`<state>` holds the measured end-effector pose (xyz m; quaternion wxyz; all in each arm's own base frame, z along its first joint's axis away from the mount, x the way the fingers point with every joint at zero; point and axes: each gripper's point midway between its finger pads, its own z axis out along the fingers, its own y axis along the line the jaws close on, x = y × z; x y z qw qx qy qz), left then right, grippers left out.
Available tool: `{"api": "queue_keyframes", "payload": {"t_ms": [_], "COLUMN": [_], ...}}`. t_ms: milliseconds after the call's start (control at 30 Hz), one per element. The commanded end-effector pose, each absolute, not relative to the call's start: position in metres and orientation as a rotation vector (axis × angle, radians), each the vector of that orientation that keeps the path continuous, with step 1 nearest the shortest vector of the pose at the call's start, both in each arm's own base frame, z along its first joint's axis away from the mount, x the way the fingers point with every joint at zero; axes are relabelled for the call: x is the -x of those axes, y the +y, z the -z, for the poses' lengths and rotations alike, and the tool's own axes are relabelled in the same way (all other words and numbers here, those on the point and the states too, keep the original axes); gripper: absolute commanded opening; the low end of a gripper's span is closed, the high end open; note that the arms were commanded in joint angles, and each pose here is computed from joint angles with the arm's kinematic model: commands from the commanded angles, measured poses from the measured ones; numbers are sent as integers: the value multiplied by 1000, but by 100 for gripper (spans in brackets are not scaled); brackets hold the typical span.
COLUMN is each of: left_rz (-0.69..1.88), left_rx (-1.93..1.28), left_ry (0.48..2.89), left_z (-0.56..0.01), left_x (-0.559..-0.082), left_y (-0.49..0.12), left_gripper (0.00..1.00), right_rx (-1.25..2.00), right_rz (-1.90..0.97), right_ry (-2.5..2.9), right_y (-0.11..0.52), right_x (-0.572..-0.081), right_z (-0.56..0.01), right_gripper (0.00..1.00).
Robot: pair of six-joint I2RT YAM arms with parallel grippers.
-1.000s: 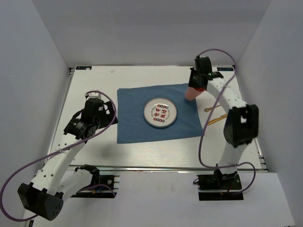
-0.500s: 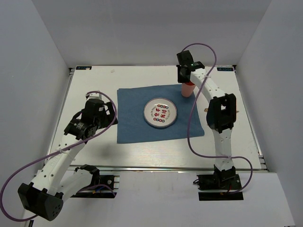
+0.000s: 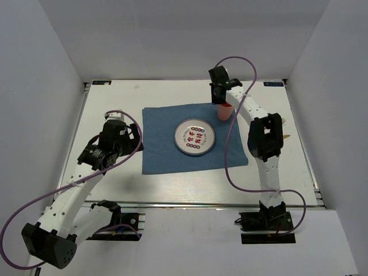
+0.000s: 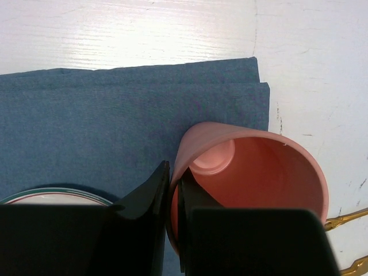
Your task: Set the dinner table for one person
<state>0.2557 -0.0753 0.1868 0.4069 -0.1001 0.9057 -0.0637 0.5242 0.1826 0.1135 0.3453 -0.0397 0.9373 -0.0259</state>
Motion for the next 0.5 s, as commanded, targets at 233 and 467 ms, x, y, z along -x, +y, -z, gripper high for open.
{"api": "queue_keyframes", "payload": {"t_ms": [233, 467], "left_rz": [198, 211], "left_rx": [222, 208], "left_ry": [2259, 2262], "left_z": [-192, -192], "left_x": [-255, -255], "left_y": [-78, -81], "left_gripper": [98, 98], "right_rx": [135, 122], "right_rz": [55, -23], "right_ry": [2395, 2324], "right_y": [189, 197], "right_x": [-538, -544], "right_z": [-112, -150], "right_gripper": [31, 51]}}
